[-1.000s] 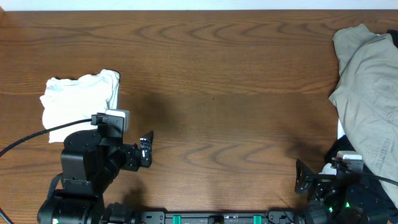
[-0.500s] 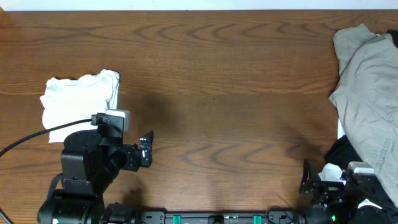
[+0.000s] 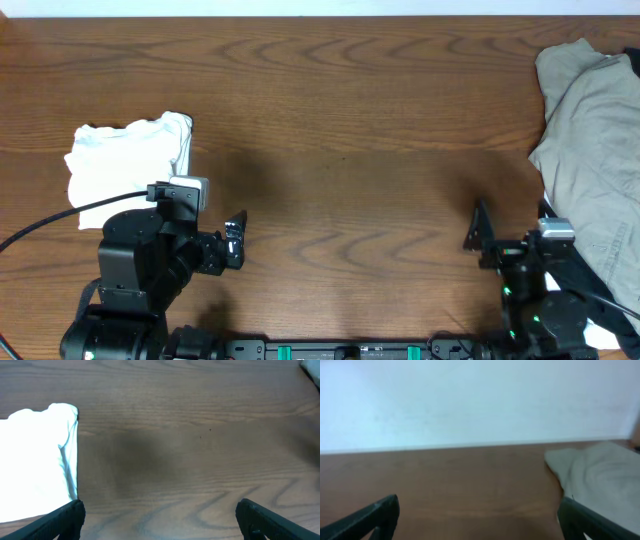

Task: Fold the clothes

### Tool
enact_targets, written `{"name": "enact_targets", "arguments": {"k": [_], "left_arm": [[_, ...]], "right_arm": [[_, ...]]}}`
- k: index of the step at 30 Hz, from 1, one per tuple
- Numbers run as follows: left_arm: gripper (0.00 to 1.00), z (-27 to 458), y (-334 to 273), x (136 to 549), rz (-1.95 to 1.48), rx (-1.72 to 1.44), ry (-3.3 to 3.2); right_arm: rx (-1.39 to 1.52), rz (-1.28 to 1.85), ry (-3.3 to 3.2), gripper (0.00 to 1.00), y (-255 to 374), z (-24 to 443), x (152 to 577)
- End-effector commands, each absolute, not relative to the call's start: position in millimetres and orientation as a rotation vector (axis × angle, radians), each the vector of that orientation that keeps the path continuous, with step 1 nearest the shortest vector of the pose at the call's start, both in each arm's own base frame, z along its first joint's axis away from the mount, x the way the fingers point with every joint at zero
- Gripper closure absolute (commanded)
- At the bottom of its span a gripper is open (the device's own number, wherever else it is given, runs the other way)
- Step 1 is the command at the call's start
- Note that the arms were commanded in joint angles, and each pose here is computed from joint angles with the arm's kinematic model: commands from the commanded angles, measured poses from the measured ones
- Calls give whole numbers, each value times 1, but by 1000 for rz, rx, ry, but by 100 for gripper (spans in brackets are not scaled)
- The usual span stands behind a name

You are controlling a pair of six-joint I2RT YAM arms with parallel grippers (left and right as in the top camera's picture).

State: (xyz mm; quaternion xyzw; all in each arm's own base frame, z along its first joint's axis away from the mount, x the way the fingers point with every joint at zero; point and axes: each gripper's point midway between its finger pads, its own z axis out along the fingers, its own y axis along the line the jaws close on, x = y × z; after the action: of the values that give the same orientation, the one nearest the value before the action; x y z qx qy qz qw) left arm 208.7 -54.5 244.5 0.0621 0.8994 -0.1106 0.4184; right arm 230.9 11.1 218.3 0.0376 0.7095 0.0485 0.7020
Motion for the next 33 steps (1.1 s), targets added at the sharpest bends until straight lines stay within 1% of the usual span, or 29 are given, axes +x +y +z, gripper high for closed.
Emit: {"name": "enact_targets", "arguments": {"k": [1, 7, 33], "left_arm": [[2, 246, -54, 208, -280, 142, 2252], [2, 246, -54, 208, -280, 142, 2252], [2, 246, -54, 208, -280, 142, 2252]], "right_arm": [[79, 90, 1555, 1, 10, 196, 241], [45, 103, 1639, 1, 17, 158, 245], [28, 119, 1638, 1, 20, 159, 245]]}}
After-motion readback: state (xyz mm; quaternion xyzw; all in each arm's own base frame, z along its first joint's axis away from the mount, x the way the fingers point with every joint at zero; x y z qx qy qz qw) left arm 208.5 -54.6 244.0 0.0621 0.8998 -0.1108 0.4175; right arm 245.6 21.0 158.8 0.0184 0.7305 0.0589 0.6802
